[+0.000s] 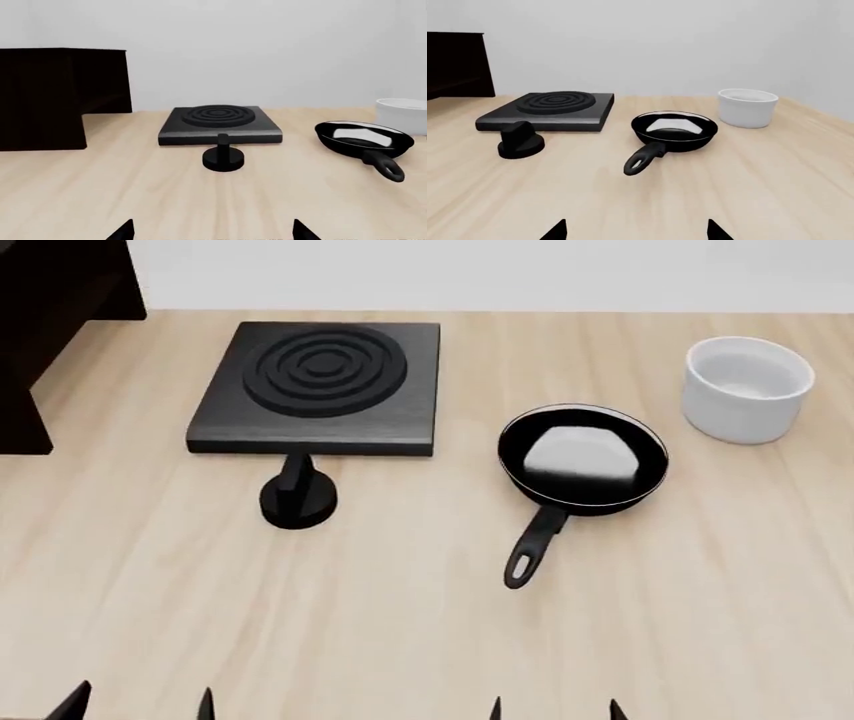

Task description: Put the frying pan on the cabinet shelf.

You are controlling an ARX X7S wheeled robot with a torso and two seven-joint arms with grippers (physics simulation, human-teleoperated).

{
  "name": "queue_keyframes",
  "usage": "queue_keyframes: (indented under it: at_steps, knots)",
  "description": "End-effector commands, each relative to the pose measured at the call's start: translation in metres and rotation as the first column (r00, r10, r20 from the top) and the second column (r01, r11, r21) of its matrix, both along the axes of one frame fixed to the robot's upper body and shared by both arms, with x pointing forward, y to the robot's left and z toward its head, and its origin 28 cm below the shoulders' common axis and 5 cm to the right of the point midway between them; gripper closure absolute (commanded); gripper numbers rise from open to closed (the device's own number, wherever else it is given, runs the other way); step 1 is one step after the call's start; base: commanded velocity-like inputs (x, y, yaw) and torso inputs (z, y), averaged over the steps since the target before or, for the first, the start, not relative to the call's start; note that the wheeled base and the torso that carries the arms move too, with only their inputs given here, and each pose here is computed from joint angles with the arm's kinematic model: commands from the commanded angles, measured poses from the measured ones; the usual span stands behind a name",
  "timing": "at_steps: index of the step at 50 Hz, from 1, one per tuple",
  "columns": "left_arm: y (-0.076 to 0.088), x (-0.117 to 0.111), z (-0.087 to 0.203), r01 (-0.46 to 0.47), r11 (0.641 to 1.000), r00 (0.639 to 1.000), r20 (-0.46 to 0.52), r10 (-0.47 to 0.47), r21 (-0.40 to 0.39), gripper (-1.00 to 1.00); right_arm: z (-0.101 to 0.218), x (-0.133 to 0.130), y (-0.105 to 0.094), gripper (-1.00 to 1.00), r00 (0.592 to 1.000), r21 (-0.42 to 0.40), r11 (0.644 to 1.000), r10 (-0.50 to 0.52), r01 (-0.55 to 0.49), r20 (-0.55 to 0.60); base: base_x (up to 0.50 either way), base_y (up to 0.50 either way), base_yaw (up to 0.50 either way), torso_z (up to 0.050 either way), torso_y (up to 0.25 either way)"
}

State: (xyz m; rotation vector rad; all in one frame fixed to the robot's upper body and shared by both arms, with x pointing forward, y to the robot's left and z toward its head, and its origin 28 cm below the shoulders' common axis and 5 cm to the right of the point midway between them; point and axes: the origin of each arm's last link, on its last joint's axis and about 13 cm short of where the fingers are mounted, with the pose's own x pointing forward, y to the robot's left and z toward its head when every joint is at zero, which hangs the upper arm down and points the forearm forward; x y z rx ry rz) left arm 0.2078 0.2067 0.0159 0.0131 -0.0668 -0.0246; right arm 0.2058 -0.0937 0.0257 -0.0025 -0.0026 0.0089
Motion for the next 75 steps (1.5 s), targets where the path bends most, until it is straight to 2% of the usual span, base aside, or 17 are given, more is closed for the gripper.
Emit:
queue_keyframes:
  at_steps: [1,22,24,34,35,36,37,38,44,47,49,50,52,61,70,72,75]
  knots:
    - [0.0,0.001,-0.002,0.007,1.0,1.0,-0.001,-0.007,-0.003,-1.0,0.0,0.0,0.0,-1.0,1.0,-0.002,1.0,0.003,-0.003,-0.002,0.0,0.0,0.0,0.05,0.0]
    - [-0.001,0.001,-0.001,0.016,1.0,1.0,-0.004,-0.016,-0.011,-1.0,-0.001,0.0,0.0,-1.0,1.0,-0.01,1.0,0.007,-0.007,-0.005,0.0,0.0,0.0,0.05,0.0]
    - [-0.001,0.001,-0.001,0.011,0.999,1.0,-0.009,-0.011,-0.045,-1.0,-0.001,0.0,0.0,-1.0,1.0,-0.01,1.0,0.007,-0.007,-0.007,0.0,0.0,0.0,0.0,0.0]
    - [-0.001,0.001,-0.001,-0.006,1.0,0.999,-0.037,0.005,-0.029,-1.0,0.002,-0.001,0.001,-1.0,1.0,0.002,1.0,0.004,-0.004,-0.009,0.0,0.0,0.0,0.0,0.0]
    - [-0.048,0.023,0.005,-0.033,0.976,0.969,0.247,-0.022,0.216,-1.0,-0.017,0.023,-0.005,-1.0,0.996,0.089,0.996,-0.038,0.031,0.075,0.0,0.0,0.0,0.0,0.0]
    - [-0.059,-0.004,0.001,-0.022,1.0,0.999,0.035,0.022,-0.004,-1.0,-0.018,-0.002,0.0,-1.0,1.0,-0.01,1.0,0.003,-0.004,-0.027,0.0,0.0,0.0,0.0,0.0]
    - [-0.029,-0.001,-0.003,-0.025,1.0,0.999,-0.038,0.024,-0.006,-1.0,0.002,-0.002,0.0,-1.0,1.0,-0.009,1.0,0.003,-0.003,-0.013,0.0,0.0,0.0,0.0,0.0]
    - [-0.002,0.001,-0.002,-0.011,1.0,0.999,-0.036,0.011,-0.016,-1.0,0.003,-0.002,0.0,-1.0,1.0,-0.008,1.0,0.0,-0.001,-0.014,0.0,0.0,0.0,0.0,0.0]
    - [-0.003,0.0,0.001,-0.016,1.0,0.999,-0.038,0.016,-0.002,-1.0,0.004,-0.003,0.0,-1.0,1.0,-0.01,1.0,-0.004,0.003,-0.019,0.0,0.0,0.0,0.0,0.0]
    - [-0.003,0.002,0.009,-0.023,0.998,0.999,-0.026,0.021,-0.06,-1.0,0.01,-0.002,-0.001,-1.0,1.0,-0.024,1.0,-0.003,0.003,-0.006,0.0,0.0,0.0,0.0,0.0]
    - [-0.003,0.002,0.018,-0.015,1.0,1.0,-0.023,0.015,-0.024,-1.0,0.021,0.0,-0.003,-1.0,1.0,-0.023,1.0,-0.018,0.018,0.02,0.0,0.0,0.0,0.0,0.0]
    - [-0.002,0.002,0.027,-0.017,0.997,1.0,-0.012,0.016,-0.077,-1.0,0.027,0.002,-0.005,-1.0,0.999,-0.022,0.999,-0.023,0.023,0.028,0.0,0.0,0.0,0.0,0.0]
    - [0.001,0.002,0.037,-0.011,1.0,1.0,0.002,0.011,-0.024,-1.0,0.041,0.005,-0.009,-1.0,0.998,-0.031,0.999,-0.038,0.039,0.056,0.0,0.0,0.0,0.0,0.0]
    - [0.011,-0.007,0.065,0.003,1.0,1.0,-0.008,-0.003,-0.011,-1.0,0.103,-0.006,-0.02,-1.0,0.99,-0.075,0.994,-0.064,0.074,0.126,0.0,0.0,0.0,0.0,0.0]
    - [0.023,-0.018,0.098,-0.006,0.999,1.0,0.019,0.006,0.042,-1.0,0.13,-0.018,-0.024,-1.0,0.992,-0.08,0.994,-0.062,0.07,0.107,0.0,0.0,0.0,0.0,0.0]
    - [0.025,-0.02,0.102,-0.004,0.999,1.0,0.022,0.003,0.046,-1.0,0.135,-0.02,-0.025,-1.0,0.993,-0.028,0.998,-0.06,0.063,0.101,0.0,0.0,0.0,0.0,0.0]
    - [0.027,-0.024,0.105,0.006,0.999,1.0,0.013,-0.006,0.036,-1.0,0.142,-0.024,-0.029,-1.0,0.991,-0.063,0.995,-0.07,0.077,0.113,0.0,0.0,0.0,0.0,0.0]
